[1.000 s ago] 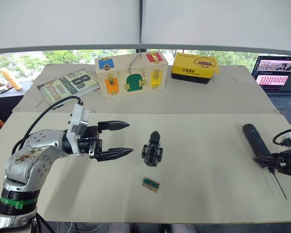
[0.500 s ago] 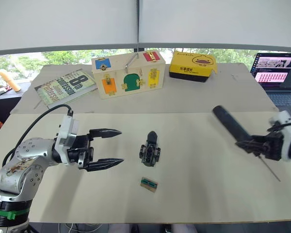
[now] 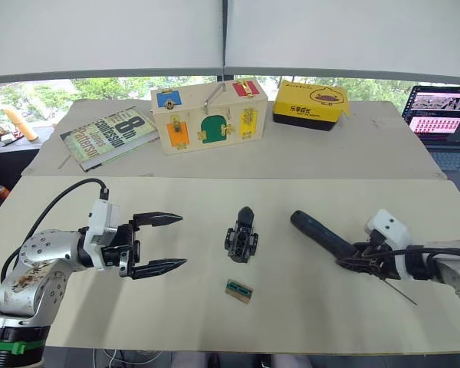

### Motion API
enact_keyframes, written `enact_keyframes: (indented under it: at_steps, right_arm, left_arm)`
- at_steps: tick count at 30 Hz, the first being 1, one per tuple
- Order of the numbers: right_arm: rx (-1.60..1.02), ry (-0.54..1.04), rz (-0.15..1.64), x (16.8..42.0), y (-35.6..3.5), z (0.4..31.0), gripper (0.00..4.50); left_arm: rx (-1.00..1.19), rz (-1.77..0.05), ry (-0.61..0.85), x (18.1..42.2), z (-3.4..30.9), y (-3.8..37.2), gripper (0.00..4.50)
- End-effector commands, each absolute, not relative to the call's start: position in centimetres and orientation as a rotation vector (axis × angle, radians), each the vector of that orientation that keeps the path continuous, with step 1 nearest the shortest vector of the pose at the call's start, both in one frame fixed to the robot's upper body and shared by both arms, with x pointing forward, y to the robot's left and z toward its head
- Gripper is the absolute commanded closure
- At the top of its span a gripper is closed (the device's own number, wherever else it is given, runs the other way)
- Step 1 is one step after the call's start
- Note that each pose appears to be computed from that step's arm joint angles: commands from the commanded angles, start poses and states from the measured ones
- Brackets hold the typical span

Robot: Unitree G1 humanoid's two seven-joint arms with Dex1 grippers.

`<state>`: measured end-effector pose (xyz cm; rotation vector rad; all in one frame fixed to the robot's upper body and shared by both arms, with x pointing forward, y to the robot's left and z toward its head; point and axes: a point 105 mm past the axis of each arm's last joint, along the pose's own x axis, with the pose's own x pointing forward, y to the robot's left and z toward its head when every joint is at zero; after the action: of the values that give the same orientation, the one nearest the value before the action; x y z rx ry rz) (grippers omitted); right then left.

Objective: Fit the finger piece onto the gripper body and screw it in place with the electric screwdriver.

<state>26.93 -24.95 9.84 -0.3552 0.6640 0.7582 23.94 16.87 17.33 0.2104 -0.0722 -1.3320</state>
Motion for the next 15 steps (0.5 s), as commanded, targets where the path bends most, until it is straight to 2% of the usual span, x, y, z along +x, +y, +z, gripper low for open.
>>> enact_keyframes:
  at_steps: [1,2,6,15]
  right_arm:
    - [-0.353,0.642,0.765,27.0,-25.0,10.7,2.04]
    - [-0.36,0.642,0.771,26.9,-25.0,10.8,1.45]
    - [-0.406,0.64,0.762,27.1,-25.3,12.5,0.06]
    - [-0.593,0.941,0.731,25.4,-26.4,16.4,0.02]
  left_arm:
    - [0.248,-1.34,-0.101,23.6,17.8,16.4,0.0]
    - [0.249,-1.341,-0.104,23.5,17.9,16.3,0.0]
    - [0.245,-1.323,-0.124,23.7,18.2,16.1,0.0]
    - [0.227,-1.356,-0.101,23.5,17.5,15.7,0.0]
